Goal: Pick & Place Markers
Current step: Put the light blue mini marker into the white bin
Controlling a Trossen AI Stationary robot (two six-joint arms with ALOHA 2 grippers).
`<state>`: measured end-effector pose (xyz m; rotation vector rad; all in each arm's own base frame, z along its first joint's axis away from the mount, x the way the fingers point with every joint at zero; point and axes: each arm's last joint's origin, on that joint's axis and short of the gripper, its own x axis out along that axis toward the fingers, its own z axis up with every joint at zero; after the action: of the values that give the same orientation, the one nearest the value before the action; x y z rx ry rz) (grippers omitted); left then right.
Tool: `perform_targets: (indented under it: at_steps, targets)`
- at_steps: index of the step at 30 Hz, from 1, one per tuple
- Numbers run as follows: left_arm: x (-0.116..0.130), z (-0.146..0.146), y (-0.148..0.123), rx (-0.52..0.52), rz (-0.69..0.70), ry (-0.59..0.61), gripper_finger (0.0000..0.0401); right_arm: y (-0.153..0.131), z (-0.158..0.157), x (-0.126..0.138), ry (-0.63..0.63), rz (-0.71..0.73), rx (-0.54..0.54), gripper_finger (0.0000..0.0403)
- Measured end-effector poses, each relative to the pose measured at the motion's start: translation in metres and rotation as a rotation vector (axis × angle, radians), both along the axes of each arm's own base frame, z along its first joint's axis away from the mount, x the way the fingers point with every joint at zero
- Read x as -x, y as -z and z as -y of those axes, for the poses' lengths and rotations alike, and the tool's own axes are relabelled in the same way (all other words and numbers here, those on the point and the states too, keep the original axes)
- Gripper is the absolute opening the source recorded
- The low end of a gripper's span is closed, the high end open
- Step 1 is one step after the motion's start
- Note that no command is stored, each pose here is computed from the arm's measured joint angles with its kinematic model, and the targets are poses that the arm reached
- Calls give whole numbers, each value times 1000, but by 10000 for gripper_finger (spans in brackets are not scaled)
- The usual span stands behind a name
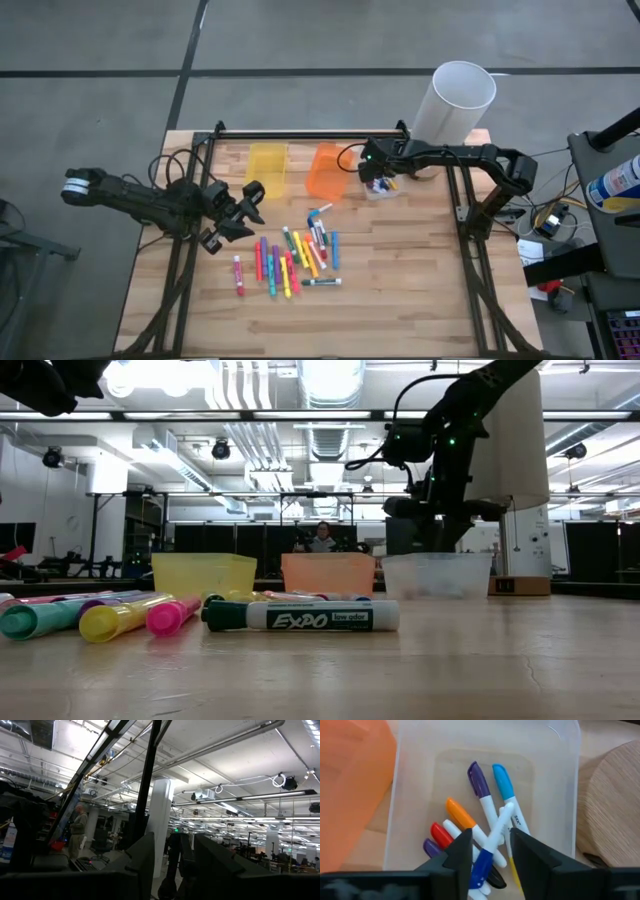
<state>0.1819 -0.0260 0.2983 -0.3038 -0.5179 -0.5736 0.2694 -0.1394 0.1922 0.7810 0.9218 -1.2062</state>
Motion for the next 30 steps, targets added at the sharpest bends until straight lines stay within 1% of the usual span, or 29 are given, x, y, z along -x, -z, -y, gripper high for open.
perform_targets:
  at_steps: [6, 10, 13, 17, 25, 27, 29, 30]
  targets:
    - [0, 0, 0, 0, 0, 0, 133, 0, 0, -1, -18, -3, 8, 177]
    - [0, 0, 0, 0, 0, 0, 133, -5, -2, -5, -45, 5, 16, 188]
    - [0, 0, 0, 0, 0, 0, 133, -12, -8, -13, -119, 11, 31, 189]
    - [0, 0, 0, 0, 0, 0, 133, -26, -20, -27, -268, 12, 66, 184]
    - [0, 0, 0, 0, 0, 0, 133, -50, -49, -52, -660, -19, 183, 167]
    - [0, 0, 0, 0, 0, 0, 133, -55, -56, -59, -727, 22, 228, 163]
    - [0, 0, 0, 0, 0, 0, 133, -60, -64, -68, -777, 99, 269, 158]
    - [0, 0, 0, 0, 0, 0, 133, -62, -67, -72, -839, 136, 282, 155]
